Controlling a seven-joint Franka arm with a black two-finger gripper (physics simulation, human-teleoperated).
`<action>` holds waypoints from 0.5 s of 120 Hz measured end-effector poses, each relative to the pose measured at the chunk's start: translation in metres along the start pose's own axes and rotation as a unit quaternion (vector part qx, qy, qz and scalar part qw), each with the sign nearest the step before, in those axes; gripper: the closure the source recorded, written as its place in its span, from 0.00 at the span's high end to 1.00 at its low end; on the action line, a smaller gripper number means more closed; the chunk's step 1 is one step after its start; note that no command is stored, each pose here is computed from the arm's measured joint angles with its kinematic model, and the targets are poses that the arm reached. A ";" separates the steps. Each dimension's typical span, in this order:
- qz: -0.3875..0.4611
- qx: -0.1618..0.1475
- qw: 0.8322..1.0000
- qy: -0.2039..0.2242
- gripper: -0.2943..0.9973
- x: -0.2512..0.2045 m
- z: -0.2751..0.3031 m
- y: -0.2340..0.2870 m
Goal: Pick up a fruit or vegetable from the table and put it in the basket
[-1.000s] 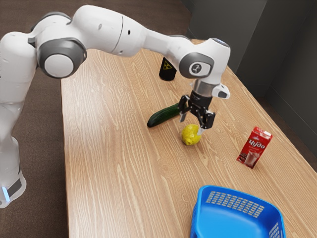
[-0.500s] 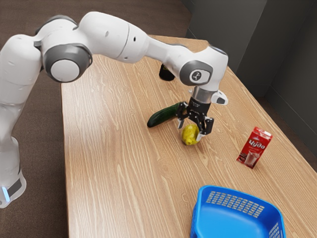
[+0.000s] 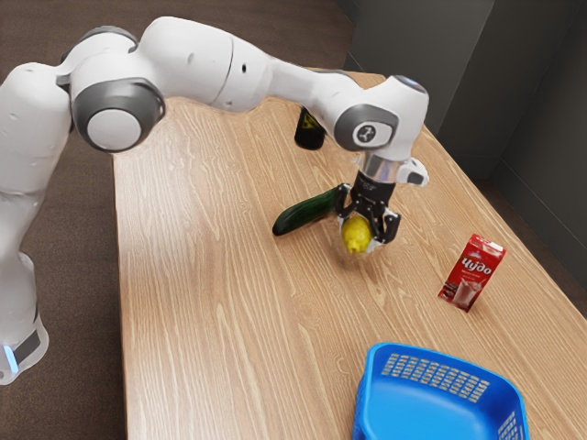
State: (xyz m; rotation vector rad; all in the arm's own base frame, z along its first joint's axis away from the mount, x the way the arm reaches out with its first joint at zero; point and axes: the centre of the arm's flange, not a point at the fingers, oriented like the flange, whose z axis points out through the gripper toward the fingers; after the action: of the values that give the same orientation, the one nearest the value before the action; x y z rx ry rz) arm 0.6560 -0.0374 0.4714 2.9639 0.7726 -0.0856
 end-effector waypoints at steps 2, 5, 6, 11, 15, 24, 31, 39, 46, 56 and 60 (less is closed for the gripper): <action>0.009 0.002 1.000 0.003 0.54 -0.006 -0.010 0.008; 0.031 0.005 0.999 0.009 0.53 -0.020 -0.028 0.028; 0.038 0.006 0.999 0.011 0.53 -0.025 -0.033 0.034; 0.075 0.010 0.997 0.014 0.54 -0.052 -0.057 0.067; 0.108 0.014 0.994 0.014 0.54 -0.079 -0.070 0.095; 0.177 0.026 0.984 0.012 0.53 -0.138 -0.092 0.150; 0.209 0.038 0.977 0.006 0.52 -0.166 -0.097 0.176; 0.236 0.049 0.971 -0.006 0.52 -0.190 -0.095 0.197; 0.253 0.056 0.966 -0.015 0.52 -0.205 -0.090 0.211; 0.271 0.058 0.961 -0.012 0.52 -0.215 -0.087 0.234; 0.277 0.058 0.959 -0.009 0.53 -0.222 -0.087 0.241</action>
State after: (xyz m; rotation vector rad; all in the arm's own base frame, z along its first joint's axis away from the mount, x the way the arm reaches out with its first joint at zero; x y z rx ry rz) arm 0.5837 -0.3474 0.5891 3.1559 -0.0902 -0.1235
